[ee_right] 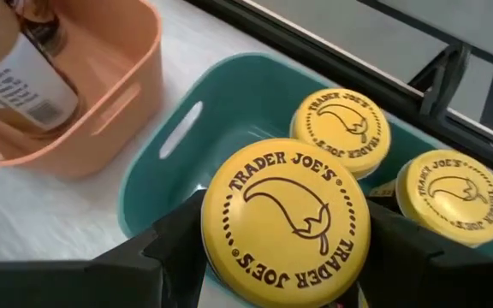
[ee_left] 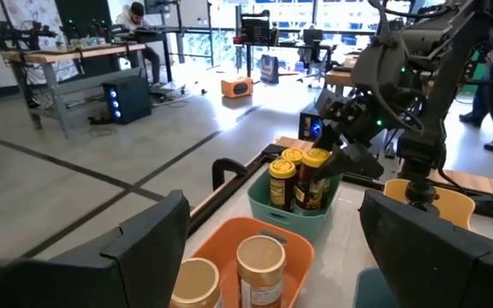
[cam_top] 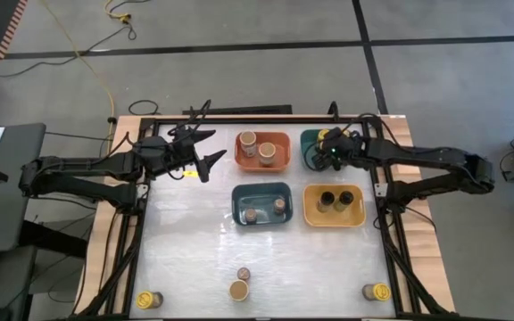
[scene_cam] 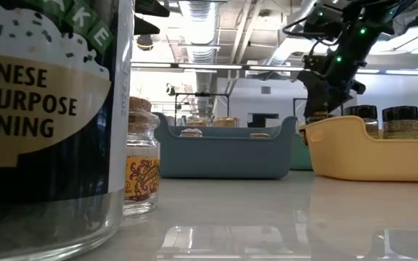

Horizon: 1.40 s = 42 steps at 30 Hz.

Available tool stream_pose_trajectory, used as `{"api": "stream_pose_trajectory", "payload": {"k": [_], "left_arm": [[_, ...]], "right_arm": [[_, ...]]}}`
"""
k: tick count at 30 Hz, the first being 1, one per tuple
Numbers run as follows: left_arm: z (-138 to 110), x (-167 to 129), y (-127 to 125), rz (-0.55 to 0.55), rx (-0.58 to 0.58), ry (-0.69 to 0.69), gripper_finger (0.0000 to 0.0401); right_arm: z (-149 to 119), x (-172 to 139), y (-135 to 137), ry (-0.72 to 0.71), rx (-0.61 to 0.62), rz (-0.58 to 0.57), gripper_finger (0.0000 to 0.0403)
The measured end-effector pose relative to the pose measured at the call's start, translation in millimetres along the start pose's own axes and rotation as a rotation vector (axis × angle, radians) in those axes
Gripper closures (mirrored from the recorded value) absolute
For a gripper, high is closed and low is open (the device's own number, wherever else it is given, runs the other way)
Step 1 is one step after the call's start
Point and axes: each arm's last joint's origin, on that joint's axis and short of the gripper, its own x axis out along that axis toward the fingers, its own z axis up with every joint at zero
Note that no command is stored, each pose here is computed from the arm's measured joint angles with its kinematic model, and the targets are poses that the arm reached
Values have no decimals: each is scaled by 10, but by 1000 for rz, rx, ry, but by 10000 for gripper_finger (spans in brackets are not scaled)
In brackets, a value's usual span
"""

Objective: Sort spices by type
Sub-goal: Put the yellow spice bottle into the green bin

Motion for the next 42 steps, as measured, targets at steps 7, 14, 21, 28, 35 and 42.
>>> {"api": "stream_pose_trajectory", "payload": {"k": [7,14,21,28,35,42], "left_arm": [[1,0,0,0,0,-1,72],[1,0,0,0,0,0,72],[0,1,-1,0,0,0,72],[0,1,-1,0,0,0,72],[0,1,-1,0,0,0,72],[0,1,-1,0,0,0,72]], "right_arm": [[-235,199,-23,-7,33,11,142],[-284,246,-54,-6,52,-4,142],[-273,268,-98,-1,61,-24,142],[-279,265,-93,2,59,-23,126],[-283,265,-95,6,57,-24,123],[-305,264,-111,29,20,-36,122]]}}
